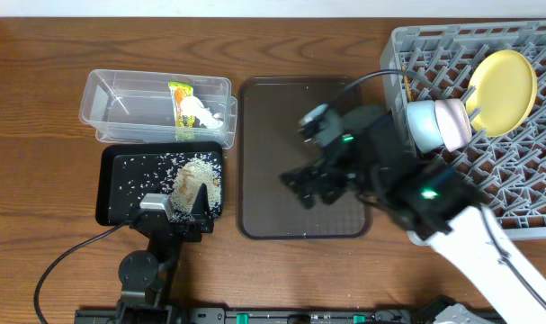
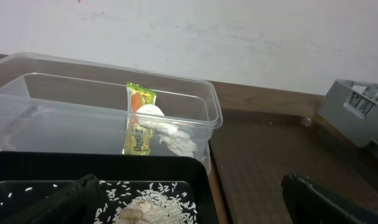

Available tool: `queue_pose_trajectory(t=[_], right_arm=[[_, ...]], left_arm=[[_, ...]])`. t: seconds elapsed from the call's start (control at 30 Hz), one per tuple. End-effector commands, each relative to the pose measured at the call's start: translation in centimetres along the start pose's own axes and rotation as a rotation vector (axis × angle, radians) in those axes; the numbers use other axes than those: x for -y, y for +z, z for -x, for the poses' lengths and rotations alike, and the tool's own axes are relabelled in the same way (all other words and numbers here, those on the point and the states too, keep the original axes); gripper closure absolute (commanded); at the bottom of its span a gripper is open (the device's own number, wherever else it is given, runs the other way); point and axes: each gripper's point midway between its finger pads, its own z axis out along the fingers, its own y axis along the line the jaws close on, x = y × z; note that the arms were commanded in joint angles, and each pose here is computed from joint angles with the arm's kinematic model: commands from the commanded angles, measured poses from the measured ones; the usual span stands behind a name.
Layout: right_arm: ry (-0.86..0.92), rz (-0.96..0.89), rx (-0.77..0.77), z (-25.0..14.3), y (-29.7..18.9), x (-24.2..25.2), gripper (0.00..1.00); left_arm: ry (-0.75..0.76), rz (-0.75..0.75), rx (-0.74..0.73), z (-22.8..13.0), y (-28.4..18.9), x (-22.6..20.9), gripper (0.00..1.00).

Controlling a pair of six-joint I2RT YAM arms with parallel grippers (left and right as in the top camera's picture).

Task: Sort waste into correct bins and load items into the dishwasher rack

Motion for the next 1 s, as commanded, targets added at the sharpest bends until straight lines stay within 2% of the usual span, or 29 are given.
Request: queue_pose_trajectory(t=[0.0,0.1,0.23,0.37,0.7,0.97], right_arm=[[-0.029,-0.057,0.135,1.7,-5.1,1.8,0.01],[-0.117,-0.153,0.232,2.4,-8.4,3.3,0.01],[-0.253,-0.244,0.299,1.4,-11.5,4.4,0.01],[-0.239,-0.318,0.385,-0.8,-13.3,6.0,0.01],[-0.251,-0.369,0.543,-8.5,-10.0,8.3,0.01],[-0.279,-0.384,0.693,-11.8,-7.1,9.4,0.01]], left_arm=[[-0.008,-0.006,-0.034,-1.5,0.2,-0.1,0.05],[-0.007,-0.006,-0.034,-1.4,0.2,-0.1,0.05],[-0.007,-0.006,-0.034,-1.4,0.2,-0.1,0.05],[-0.007,-0.006,-0.034,-1.4,0.2,-0.1,0.05],[-0.008,-0.006,-0.034,-1.5,0.2,-0.1,0.05],[-0.007,-0.006,-0.033,-1.4,0.2,-0.1,0.05]])
